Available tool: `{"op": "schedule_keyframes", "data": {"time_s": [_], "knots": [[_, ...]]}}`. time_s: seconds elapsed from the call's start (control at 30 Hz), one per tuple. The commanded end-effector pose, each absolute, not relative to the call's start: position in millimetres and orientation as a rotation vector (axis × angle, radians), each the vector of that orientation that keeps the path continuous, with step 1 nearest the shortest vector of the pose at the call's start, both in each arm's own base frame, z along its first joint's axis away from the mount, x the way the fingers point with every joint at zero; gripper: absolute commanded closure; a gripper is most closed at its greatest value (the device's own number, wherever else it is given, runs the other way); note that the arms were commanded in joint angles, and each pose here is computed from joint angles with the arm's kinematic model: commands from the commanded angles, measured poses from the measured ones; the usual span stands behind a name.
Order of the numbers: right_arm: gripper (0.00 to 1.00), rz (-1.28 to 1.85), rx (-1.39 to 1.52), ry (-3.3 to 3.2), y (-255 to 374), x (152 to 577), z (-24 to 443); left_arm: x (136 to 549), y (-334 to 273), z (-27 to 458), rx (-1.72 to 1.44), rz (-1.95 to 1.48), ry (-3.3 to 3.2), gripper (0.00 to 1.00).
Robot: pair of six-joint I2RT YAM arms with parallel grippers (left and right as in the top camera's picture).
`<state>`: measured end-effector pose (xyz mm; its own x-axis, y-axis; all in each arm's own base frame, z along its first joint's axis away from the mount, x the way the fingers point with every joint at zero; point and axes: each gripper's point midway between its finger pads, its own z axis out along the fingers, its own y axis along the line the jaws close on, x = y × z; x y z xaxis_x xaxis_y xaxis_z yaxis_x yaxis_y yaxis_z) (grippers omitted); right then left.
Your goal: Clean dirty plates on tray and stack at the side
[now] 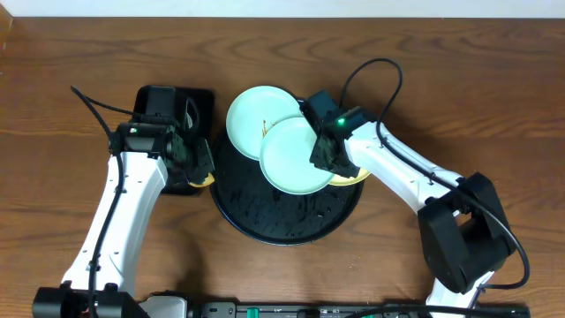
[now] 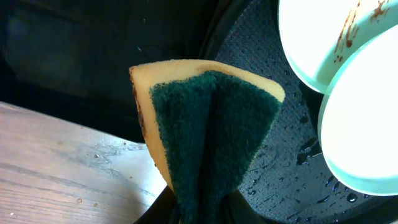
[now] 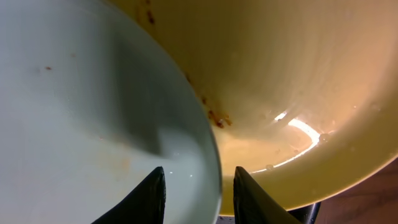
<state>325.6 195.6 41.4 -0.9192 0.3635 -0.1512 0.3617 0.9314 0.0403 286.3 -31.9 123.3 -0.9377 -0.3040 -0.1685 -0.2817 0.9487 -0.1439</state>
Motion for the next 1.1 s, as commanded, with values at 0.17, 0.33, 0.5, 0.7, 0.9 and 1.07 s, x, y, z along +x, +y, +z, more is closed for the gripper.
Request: {"op": "schedule_keyframes", "data": {"time_s": [0.17,0.33,0.5,0.7,0.9,1.07], "knots": [[0.68,0.009,0.618,2.931,190.4,321.1,31.8,289.7,-29.6,128.8,-0.417,-0.165,2.902,0.83],[0.8,0.043,0.614,2.908,195.1,327.6,32.8,288.0,-29.5,128.4,-0.418,-0.164,2.909,0.83],[0.67,0.067,0.629,2.889,198.0,331.8,33.6,285.1,-28.7,127.7,-0.404,-0.154,2.922,0.83],[0.73,0.068,0.627,2.887,198.4,332.1,33.7,285.1,-28.7,127.7,-0.399,-0.153,2.923,0.83],[0.75,0.083,0.644,2.876,199.7,333.0,30.6,285.0,-28.7,127.7,-0.399,-0.153,2.923,0.83],[0.76,0.112,0.655,2.882,201.1,328.6,19.2,284.9,-28.7,127.7,-0.399,-0.153,2.923,0.83]]}}
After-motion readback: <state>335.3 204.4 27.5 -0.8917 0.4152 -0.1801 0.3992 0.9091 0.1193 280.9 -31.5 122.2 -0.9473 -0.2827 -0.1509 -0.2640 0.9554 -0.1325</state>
